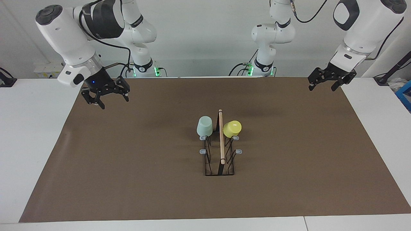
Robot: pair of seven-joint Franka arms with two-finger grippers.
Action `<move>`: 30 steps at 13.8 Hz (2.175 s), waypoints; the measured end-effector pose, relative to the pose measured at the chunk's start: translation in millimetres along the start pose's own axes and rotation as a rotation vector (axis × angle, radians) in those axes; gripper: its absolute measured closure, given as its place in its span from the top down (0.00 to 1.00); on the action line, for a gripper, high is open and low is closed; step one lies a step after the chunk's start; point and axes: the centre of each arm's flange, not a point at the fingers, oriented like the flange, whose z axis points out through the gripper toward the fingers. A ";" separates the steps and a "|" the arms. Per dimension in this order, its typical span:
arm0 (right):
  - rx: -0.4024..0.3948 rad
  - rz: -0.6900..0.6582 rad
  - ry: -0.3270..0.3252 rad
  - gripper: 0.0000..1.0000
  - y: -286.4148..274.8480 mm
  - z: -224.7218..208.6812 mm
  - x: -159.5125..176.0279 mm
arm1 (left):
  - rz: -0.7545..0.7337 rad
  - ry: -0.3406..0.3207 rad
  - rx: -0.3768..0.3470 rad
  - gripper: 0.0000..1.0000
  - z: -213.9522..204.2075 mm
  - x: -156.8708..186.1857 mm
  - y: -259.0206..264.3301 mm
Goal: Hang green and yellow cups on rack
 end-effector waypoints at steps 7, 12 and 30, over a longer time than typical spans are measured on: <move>-0.016 0.013 -0.076 1.00 1.5 -13.1 -8.4 | 0.000 0.000 0.000 1.00 0.0 0.0 0.0; -0.091 0.078 -0.098 1.00 3.5 -34.4 -11.0 | 0.000 0.000 0.000 1.00 0.0 0.0 0.0; -0.148 0.185 -0.047 1.00 10.5 -40.3 -3.5 | 0.004 0.002 0.000 1.00 -1.3 -0.4 2.5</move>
